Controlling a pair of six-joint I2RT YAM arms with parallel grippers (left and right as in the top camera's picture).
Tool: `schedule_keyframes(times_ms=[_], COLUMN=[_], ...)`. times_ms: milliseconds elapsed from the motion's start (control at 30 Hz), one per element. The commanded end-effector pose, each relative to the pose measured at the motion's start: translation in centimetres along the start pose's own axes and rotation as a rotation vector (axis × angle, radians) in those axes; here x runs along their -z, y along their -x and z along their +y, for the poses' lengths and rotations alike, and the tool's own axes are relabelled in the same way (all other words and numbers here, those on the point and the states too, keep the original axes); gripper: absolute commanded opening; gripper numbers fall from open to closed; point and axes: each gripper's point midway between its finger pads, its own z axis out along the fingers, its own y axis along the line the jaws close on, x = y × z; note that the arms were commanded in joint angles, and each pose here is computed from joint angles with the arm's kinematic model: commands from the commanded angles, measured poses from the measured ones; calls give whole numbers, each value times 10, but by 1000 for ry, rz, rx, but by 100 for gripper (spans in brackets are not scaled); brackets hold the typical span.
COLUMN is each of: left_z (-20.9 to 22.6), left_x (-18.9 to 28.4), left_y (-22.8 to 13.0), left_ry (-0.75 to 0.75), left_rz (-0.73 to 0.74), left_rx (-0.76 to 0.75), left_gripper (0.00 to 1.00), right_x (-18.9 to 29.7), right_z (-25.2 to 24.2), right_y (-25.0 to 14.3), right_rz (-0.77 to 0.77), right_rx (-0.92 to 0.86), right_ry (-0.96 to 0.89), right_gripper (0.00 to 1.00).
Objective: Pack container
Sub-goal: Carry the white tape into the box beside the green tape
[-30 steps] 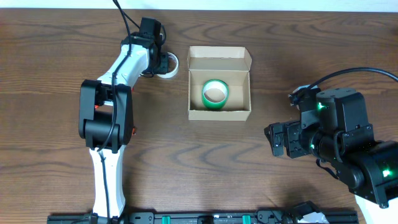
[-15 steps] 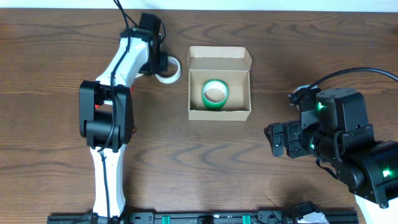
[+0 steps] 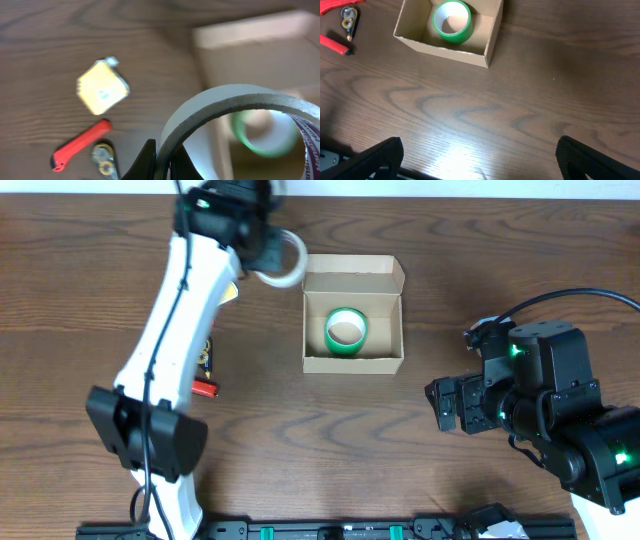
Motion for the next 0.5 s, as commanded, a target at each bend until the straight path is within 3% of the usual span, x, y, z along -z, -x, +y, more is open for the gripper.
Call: schedule_keyframes(times_ms=[0, 300, 467], left_z=[-49, -122, -130], left_x=[-19, -65, -81], left_y=[-23, -81, -80], left_ry=[-46, -119, -124], left_rz=[80, 164, 119], left_rx=[-162, -315, -261], left_gripper=[6, 6, 6], right_x=[0, 0, 0], right_z=[-1, -1, -1], right_y=[0, 0, 0], right_rz=[0, 0, 0], right_rx=[-3, -3, -3], right_ry=[-1, -1, -1], right_gripper=[99, 99, 99])
